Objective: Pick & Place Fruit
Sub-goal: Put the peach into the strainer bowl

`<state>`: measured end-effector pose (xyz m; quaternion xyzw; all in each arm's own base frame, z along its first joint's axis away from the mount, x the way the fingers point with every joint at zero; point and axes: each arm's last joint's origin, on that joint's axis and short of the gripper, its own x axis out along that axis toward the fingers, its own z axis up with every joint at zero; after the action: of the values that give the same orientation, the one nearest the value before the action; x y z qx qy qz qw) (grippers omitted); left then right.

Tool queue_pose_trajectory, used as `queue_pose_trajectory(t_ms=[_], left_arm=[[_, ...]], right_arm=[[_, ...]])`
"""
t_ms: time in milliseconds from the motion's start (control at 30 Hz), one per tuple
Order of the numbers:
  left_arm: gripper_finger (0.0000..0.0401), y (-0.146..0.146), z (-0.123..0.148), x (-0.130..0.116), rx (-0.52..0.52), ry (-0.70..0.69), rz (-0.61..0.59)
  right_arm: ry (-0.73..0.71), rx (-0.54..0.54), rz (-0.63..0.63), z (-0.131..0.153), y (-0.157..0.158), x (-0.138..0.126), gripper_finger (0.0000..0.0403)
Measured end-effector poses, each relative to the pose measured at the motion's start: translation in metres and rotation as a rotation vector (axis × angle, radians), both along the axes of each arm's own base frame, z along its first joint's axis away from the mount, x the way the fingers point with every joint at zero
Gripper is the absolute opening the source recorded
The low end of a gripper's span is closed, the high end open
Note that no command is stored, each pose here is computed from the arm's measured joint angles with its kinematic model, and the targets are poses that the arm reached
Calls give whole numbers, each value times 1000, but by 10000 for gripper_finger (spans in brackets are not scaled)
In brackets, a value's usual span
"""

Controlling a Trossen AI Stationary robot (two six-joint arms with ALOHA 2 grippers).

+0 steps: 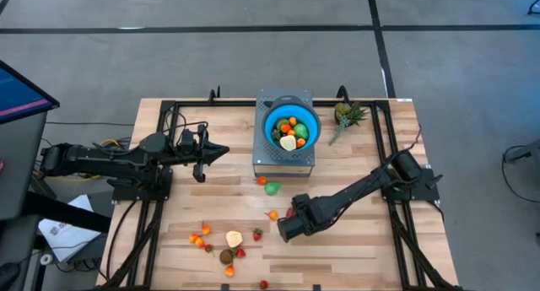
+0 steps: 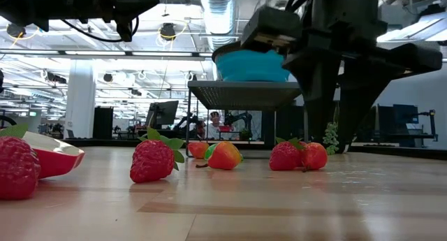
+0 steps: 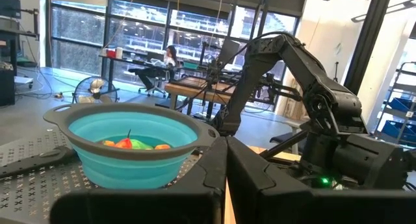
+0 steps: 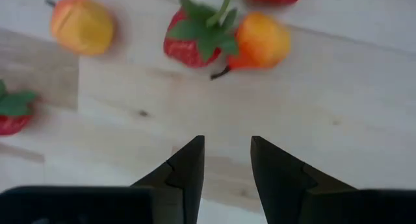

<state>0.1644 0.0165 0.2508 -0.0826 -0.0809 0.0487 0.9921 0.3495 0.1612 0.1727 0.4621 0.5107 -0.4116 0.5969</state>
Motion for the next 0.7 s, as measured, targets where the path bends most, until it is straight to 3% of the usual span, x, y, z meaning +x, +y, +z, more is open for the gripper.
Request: queue_pose_trajectory(t_ms=[200,533,700], left_arm=[[2,0,0,0,9,3,1],[2,0,0,0,10,3,2],[2,0,0,0,10,3,2]], right_arm=[[33,-16,3,0,-8,0,131],[57,-73,-24,-5,-20,-1,233],[61,-112,-46,-10,-27,-2,234]])
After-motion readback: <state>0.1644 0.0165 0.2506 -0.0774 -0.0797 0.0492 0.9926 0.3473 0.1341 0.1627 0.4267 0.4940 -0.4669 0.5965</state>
